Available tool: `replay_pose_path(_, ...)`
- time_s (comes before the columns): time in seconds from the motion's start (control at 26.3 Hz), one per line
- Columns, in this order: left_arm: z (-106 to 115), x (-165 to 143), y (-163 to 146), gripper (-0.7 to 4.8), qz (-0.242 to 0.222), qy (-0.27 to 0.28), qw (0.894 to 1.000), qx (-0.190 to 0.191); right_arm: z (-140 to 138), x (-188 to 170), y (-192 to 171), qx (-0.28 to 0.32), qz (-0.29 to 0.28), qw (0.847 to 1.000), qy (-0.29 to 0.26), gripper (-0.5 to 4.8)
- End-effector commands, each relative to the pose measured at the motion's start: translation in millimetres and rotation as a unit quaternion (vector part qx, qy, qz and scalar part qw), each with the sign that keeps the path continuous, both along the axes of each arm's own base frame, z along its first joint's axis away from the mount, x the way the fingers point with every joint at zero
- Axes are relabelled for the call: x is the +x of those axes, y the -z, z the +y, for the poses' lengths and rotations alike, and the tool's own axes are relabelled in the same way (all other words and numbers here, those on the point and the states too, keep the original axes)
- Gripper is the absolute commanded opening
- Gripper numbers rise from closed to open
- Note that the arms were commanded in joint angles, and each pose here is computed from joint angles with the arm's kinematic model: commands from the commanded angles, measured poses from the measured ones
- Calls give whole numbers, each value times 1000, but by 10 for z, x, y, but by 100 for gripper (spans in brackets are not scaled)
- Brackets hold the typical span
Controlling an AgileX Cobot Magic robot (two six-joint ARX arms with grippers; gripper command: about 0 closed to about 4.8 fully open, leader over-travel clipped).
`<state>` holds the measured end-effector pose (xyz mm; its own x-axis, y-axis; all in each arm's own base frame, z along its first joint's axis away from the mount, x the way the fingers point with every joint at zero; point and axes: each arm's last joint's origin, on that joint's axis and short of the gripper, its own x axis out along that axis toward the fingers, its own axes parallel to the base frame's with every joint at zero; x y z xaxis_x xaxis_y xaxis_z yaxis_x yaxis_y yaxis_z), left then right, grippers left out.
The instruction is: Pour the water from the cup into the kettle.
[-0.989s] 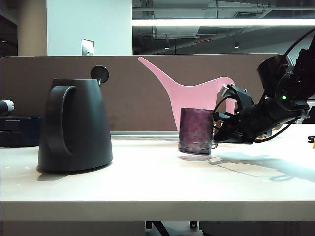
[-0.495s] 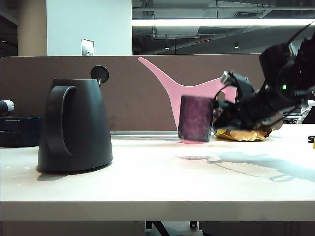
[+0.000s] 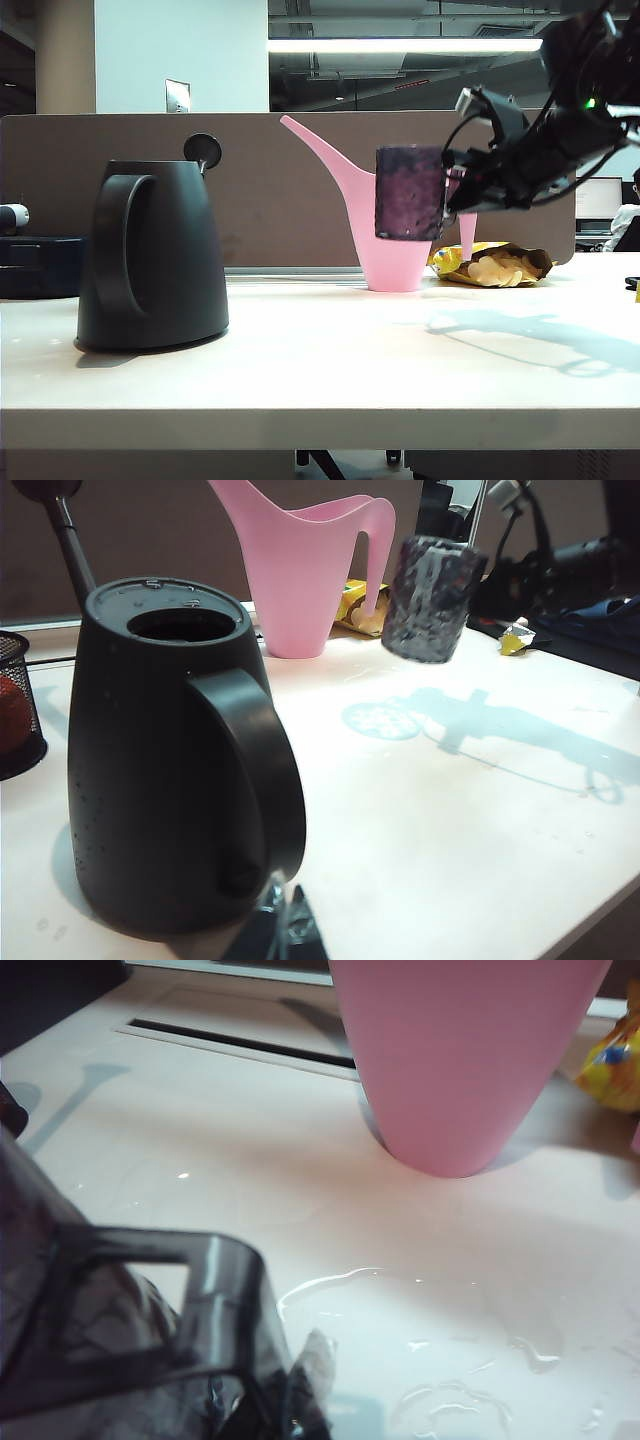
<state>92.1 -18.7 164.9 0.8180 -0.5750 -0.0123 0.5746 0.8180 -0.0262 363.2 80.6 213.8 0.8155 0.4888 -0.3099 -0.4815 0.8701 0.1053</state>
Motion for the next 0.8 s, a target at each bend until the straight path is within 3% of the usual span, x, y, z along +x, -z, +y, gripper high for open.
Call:
replay_pose_path(0.04,0,-1,-12,-5,-4,0,1000,1,1,-51,-195,-18,-15,1000,13,-8)
replay_pose_path(0.27,0,-1,-12,-5,-4,0,1000,1,86,-135,-583,-41,-38,998,19,-8)
replay_pose_path(0.46,0,-1,-13,-5,-5,0,1000,1,308,-194,-912,-112,-57,992,5,-8)
replay_pose_path(0.8,1,0,-13,-5,-5,-1,1000,1,686,-297,-1274,-130,-96,987,-4,-8)
